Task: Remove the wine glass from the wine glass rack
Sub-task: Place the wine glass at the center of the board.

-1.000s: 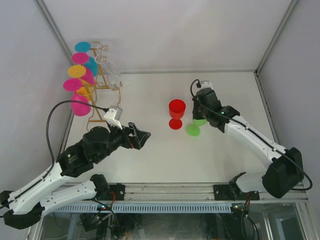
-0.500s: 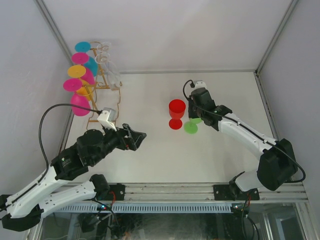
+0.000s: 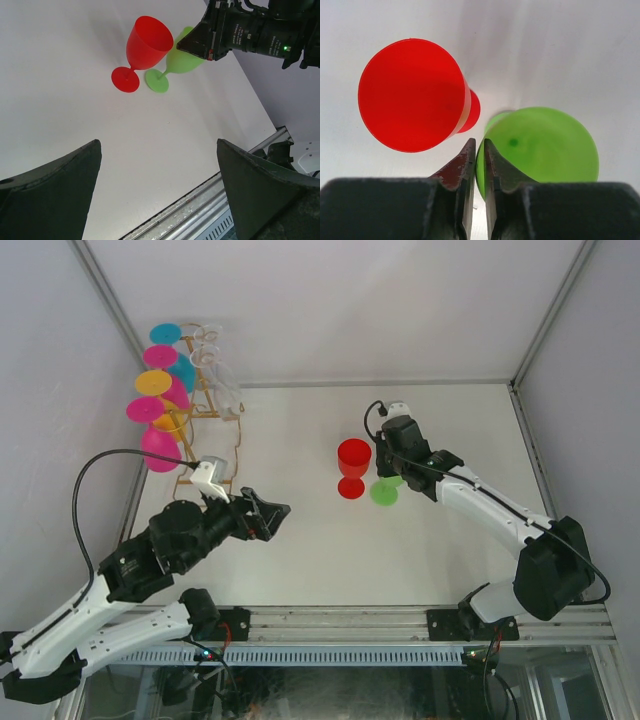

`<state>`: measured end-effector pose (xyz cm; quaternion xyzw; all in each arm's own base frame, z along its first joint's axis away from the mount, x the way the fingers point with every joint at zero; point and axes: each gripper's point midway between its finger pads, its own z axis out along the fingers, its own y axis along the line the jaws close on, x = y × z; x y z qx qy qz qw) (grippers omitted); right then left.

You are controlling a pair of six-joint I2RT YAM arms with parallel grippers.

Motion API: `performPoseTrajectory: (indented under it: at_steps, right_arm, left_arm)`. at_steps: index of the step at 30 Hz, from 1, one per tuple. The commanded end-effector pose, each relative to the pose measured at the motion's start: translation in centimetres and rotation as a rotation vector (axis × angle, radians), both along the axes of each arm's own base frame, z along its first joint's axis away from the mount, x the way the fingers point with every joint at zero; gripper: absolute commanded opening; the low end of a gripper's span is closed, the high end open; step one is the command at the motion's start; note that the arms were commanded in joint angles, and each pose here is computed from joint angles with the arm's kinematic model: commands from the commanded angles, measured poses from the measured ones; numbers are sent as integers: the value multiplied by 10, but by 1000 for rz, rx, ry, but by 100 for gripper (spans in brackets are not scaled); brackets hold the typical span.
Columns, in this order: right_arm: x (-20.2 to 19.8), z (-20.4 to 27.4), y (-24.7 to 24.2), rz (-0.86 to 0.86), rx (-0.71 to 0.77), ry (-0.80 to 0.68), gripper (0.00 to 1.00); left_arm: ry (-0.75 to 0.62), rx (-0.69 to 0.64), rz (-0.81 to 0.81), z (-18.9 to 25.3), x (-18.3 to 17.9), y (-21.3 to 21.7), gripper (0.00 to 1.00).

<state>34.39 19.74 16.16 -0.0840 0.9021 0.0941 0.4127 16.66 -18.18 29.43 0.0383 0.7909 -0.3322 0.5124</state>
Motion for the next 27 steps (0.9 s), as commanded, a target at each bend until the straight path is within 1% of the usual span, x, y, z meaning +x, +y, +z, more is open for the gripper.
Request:
performPoseTrajectory:
  at_steps: [1, 4, 6, 16, 21, 27]
  right_arm:
    - [7, 12, 10, 44, 21, -51, 11]
    - [7, 15, 11, 46, 27, -60, 18]
    - [6, 18, 11, 53, 32, -67, 21]
    - [6, 50, 14, 77, 142, -122, 22]
    - [-1, 76, 4, 67, 161, -180, 25]
    - [-24, 113, -12, 39, 221, -238, 28]
  left_arm:
    - [-2, -7, 13, -1, 4, -2, 100]
    - [0, -1, 6, -1, 3, -3, 100]
    - [1, 3, 3, -2, 3, -2, 100]
    - [-4, 22, -12, 1, 2, -3, 100]
    - [-14, 52, -35, 6, 2, -6, 100]
    - [-58, 76, -97, 35, 1, -12, 100]
